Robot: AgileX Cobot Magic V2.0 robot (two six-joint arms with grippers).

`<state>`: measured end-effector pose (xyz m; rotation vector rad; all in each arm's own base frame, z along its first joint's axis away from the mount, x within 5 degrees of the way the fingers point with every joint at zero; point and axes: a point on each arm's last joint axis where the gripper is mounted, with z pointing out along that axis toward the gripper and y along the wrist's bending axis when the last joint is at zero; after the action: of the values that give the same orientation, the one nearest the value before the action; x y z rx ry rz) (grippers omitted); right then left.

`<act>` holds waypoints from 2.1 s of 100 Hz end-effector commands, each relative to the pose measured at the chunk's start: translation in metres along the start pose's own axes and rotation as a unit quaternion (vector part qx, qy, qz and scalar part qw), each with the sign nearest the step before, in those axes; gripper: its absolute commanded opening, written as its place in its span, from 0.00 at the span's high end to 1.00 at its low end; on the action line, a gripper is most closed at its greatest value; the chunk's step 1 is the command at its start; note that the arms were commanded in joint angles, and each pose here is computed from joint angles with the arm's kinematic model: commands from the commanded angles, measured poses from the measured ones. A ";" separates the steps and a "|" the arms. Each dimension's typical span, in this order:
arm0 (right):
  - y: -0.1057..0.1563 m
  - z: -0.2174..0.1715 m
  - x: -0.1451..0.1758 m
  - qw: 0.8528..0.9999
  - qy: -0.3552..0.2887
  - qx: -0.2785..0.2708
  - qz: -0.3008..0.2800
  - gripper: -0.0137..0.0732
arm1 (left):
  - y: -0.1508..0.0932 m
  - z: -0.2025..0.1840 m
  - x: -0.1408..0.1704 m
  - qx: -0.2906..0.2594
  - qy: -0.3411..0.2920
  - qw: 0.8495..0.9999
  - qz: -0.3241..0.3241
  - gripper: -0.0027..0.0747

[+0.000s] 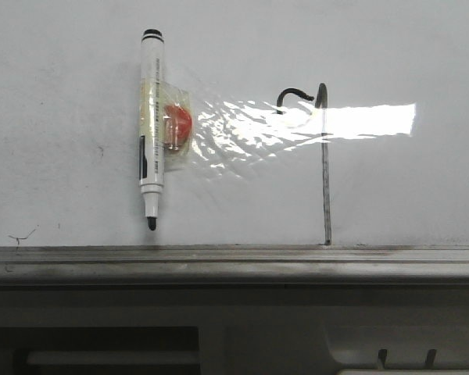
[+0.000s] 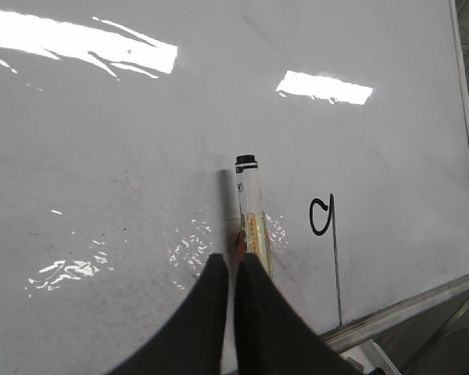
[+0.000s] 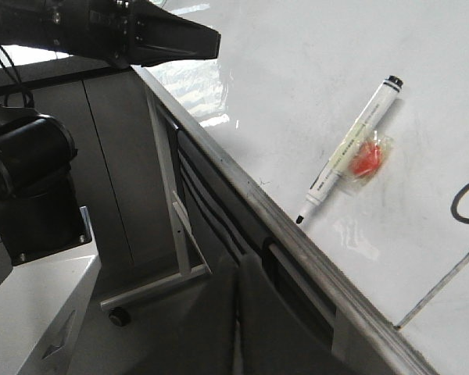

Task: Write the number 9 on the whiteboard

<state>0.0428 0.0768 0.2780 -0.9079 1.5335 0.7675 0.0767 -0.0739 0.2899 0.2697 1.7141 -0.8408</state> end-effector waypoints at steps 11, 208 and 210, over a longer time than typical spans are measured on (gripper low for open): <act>-0.004 -0.001 -0.013 0.999 -0.034 0.020 -0.006 0.92 | 0.006 -0.002 -0.001 -0.020 -0.029 0.996 0.080 0.99; -0.006 0.000 -0.003 0.999 -0.025 0.033 -0.005 0.92 | 0.073 -0.049 0.095 -0.249 -0.012 0.963 0.101 0.99; -0.008 0.000 -0.001 0.999 -0.026 0.043 -0.004 0.92 | 0.073 -0.049 0.095 -0.249 -0.012 0.963 0.101 0.99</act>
<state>0.0432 0.0760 0.2727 -0.9070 1.5455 0.7576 0.0519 -0.0128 0.1839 0.1059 1.8126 -0.2374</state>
